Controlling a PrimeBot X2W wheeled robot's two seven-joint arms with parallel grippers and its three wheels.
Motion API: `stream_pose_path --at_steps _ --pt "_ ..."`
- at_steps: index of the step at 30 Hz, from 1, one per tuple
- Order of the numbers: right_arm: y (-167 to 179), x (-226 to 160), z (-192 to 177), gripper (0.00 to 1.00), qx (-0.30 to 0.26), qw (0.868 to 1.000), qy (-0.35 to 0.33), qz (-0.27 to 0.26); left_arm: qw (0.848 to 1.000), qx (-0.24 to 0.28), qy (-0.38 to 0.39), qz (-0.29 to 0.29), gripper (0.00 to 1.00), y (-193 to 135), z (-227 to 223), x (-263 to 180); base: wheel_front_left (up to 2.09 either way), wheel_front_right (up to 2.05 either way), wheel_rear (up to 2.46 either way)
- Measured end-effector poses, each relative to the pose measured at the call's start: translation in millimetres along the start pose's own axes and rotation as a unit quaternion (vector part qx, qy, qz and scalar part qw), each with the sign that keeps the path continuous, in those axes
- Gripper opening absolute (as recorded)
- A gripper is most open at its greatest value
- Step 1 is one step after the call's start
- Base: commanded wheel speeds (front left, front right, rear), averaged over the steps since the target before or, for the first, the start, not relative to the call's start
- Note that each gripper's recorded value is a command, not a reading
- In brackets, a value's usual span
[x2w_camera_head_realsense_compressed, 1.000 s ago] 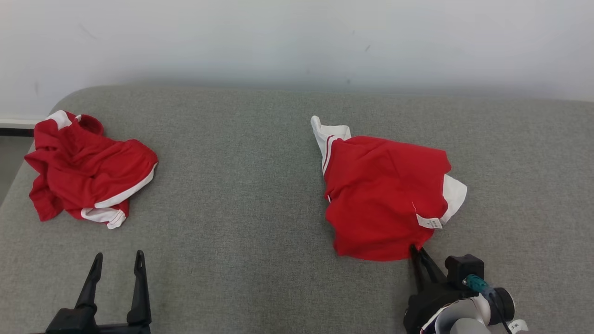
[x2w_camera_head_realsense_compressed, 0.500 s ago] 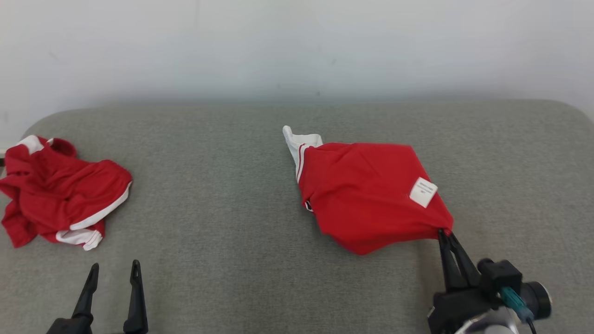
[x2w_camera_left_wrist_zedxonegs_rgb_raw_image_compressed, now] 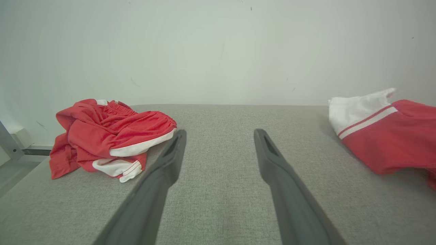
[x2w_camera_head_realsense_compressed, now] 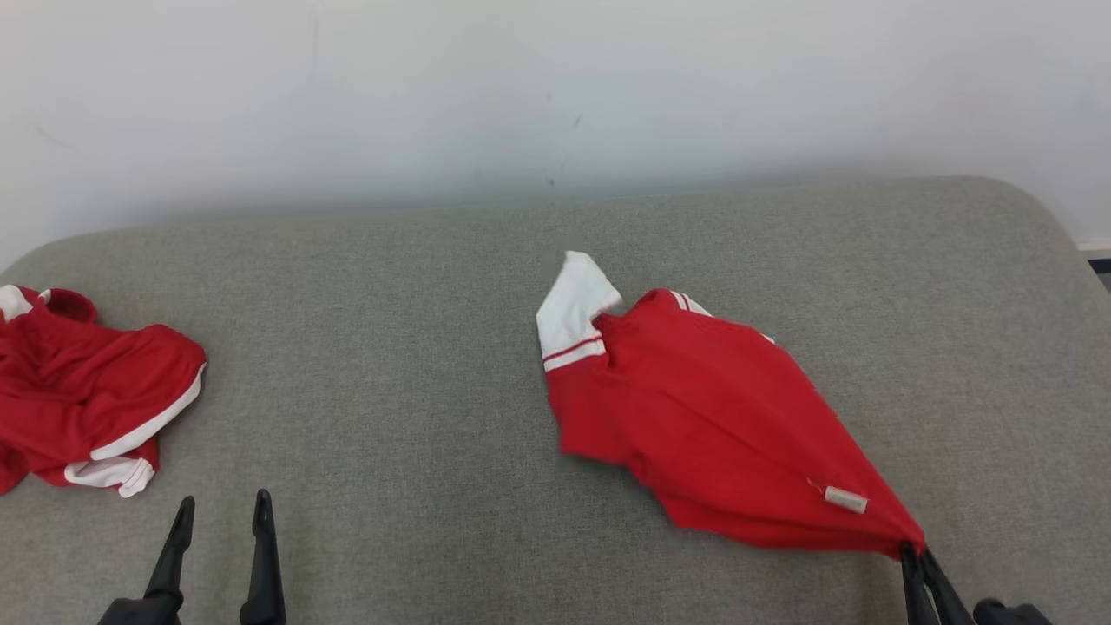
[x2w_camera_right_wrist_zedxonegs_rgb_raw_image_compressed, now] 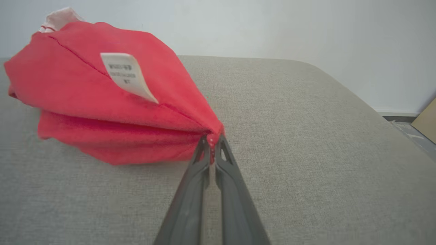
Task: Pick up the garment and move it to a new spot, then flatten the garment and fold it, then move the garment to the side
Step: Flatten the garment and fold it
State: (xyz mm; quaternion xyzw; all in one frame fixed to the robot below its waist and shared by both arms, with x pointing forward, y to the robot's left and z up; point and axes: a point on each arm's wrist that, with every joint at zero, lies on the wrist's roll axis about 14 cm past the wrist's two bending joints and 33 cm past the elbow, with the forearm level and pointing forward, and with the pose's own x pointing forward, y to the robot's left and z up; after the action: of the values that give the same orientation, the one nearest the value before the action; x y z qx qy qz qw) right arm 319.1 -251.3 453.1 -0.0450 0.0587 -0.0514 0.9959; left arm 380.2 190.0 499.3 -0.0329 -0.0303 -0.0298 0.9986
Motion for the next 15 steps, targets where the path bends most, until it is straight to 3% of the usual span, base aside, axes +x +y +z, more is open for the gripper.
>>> stream_pose_path --at_steps 1,2,15 --pt "-2 -4 -8 0.33 0.003 1.000 0.015 -0.004 1.000 0.000 0.000 0.000 1.00 0 0 0 0.00 0.00 0.00" --pt "-2 -6 -10 1.00 0.006 1.000 0.020 -0.005 1.000 -0.001 0.000 0.000 1.00 0 0 0 0.00 0.00 0.00" --pt "15 6 42 1.00 0.022 0.997 -0.072 0.019 1.000 -0.007 -0.009 0.007 1.00 1 6 -9 0.00 0.00 0.00"
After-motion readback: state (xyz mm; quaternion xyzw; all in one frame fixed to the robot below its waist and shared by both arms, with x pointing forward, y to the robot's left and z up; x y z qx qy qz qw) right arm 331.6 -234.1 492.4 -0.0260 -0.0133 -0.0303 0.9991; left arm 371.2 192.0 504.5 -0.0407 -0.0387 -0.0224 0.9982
